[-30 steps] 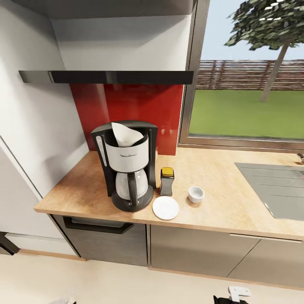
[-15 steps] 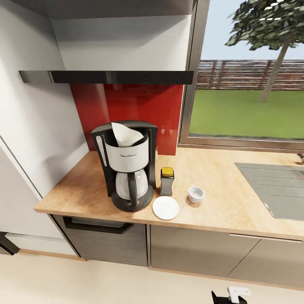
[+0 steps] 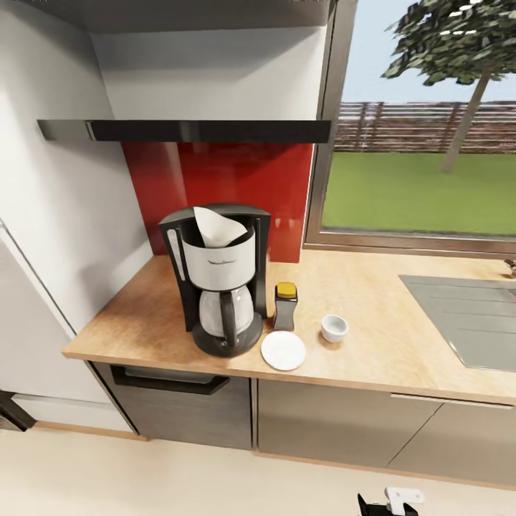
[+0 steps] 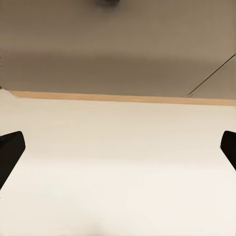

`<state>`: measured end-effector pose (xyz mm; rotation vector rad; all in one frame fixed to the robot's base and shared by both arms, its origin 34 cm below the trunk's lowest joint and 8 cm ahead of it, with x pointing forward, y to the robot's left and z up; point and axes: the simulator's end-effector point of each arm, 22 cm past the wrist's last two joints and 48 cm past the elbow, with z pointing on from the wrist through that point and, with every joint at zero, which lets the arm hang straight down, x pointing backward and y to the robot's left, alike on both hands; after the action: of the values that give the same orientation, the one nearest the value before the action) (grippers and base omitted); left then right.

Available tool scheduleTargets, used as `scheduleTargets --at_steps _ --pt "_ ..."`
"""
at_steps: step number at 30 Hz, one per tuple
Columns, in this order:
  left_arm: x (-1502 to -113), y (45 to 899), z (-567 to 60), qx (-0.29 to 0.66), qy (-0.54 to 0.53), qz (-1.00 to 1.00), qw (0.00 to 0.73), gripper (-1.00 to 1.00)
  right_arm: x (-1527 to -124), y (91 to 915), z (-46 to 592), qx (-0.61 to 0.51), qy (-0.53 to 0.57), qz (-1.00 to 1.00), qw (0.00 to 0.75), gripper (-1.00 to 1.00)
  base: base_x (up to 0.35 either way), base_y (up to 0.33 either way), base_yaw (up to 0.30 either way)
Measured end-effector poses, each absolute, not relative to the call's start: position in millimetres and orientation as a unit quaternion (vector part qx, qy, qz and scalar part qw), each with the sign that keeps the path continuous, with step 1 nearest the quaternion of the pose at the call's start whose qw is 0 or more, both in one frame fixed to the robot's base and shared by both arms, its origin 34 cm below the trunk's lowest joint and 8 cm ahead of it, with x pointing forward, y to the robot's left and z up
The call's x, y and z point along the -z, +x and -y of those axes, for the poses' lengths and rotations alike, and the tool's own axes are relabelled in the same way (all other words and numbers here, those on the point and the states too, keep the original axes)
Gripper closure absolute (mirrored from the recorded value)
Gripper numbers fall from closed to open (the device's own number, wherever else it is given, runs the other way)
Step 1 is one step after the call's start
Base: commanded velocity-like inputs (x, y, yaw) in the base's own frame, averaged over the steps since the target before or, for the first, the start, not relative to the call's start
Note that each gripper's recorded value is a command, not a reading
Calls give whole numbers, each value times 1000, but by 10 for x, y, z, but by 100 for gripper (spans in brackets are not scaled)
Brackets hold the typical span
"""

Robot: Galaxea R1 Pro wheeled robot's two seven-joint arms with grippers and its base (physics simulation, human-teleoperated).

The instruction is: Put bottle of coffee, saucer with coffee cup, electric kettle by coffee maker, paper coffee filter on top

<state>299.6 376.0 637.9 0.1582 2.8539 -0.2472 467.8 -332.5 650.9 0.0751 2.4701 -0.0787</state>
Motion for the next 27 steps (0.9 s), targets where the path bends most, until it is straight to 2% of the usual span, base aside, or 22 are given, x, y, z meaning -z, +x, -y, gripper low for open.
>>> scheduleTargets --at_steps 12,21,27 --pt "-6377 3005 -3741 87 50 -985 138 -100 -6504 4679 3281 27 28 -944 328 -100 -210 203 0" --pt "-6381 3015 -3754 84 51 -985 140 -100 -6503 4675 3271 27 29 -944 328 -100 -36 42 -4" --pt "-6383 3031 -3724 86 52 -984 144 -100 -6508 4679 3271 27 29 -944 328 -100 -3 3 -184"
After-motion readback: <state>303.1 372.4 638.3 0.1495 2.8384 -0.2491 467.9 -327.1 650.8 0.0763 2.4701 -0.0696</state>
